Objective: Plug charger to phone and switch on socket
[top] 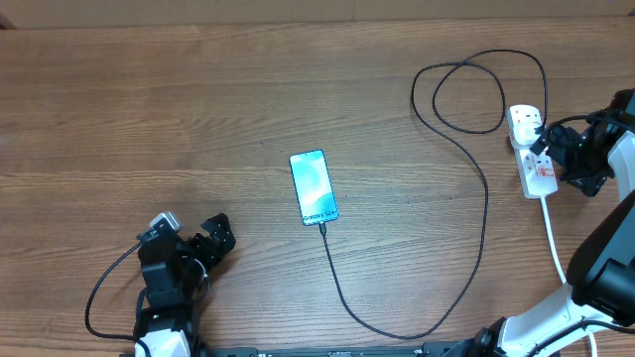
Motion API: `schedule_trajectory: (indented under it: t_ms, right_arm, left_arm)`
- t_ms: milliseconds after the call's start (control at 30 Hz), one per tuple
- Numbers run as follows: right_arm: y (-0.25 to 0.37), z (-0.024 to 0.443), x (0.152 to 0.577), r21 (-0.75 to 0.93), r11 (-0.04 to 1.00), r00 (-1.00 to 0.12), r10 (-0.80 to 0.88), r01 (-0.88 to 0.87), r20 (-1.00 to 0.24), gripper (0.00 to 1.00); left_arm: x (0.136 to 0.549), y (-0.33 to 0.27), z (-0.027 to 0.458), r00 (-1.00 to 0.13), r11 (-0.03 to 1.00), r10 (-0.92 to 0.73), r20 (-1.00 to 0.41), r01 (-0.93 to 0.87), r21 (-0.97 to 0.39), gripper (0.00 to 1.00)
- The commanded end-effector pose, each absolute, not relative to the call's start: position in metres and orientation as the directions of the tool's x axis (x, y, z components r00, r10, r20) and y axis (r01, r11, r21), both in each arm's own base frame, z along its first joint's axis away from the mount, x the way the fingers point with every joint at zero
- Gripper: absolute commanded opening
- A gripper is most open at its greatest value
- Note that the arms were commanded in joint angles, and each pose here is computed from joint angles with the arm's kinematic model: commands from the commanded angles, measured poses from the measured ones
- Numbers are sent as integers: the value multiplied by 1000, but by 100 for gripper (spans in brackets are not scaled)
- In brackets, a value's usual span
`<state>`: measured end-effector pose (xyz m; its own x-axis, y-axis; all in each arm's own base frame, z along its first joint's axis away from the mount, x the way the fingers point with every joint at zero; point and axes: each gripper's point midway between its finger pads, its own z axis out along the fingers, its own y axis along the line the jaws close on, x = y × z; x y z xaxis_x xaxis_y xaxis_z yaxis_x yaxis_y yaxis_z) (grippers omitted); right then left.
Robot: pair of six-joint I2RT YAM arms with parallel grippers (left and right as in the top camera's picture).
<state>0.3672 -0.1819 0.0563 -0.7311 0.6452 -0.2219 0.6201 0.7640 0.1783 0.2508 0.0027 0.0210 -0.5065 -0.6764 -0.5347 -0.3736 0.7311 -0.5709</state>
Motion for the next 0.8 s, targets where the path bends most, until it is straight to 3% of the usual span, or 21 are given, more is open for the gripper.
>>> schedule_trajectory:
  t_ms: [0,467,767]
  right_arm:
    - [-186,70,372,177,771,-724,636,612,-266,100]
    - [-186,70,372,177,771,-724,636,612,-266,100]
    - [-186,70,372,177,771,-724,636,612,-266,100]
  left_arm:
    - [231,-5,0,-558,734,-670,-489,-401,-548,100]
    - [241,-16,52,-496,852,-506,-706,-159,-499,99]
    - [248,-20,89,-387,901,-408,-827,-24,-433,100]
